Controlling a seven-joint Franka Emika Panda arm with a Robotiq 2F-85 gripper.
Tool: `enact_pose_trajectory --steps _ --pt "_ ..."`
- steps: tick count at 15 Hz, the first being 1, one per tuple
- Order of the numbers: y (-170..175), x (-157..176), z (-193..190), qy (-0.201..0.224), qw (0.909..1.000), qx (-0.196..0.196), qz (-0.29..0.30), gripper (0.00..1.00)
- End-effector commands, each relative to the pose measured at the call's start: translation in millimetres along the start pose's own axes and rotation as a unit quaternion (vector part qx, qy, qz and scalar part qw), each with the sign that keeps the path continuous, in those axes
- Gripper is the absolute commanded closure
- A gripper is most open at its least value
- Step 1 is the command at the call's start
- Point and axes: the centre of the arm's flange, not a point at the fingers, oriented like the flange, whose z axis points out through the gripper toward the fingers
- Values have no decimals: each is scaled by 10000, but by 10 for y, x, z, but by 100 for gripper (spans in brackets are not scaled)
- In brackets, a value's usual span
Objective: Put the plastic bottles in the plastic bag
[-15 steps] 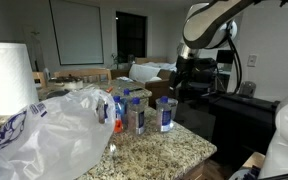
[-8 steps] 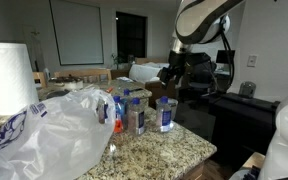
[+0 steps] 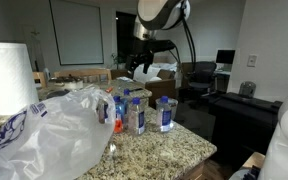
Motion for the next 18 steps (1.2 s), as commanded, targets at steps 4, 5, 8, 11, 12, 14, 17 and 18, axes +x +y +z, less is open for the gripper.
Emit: enact_pose_trajectory --steps 4,5,8,11,12,14,17,18 --pt "-381 801 807 -612 9974 370 45 0" --pt "-413 868 888 -633 9973 375 37 0" --pt "-610 1056 976 -658 9961 567 -175 0" --pt "-761 1051 952 -851 9937 679 -262 0" --pt "-794 1065 968 -865 9940 618 -255 0" --pt "-842 1155 1010 -837 9947 531 -276 0" --pt "-821 1333 1134 -695 9965 426 -173 27" --pt "-811 1417 1198 -644 9971 394 -131 31"
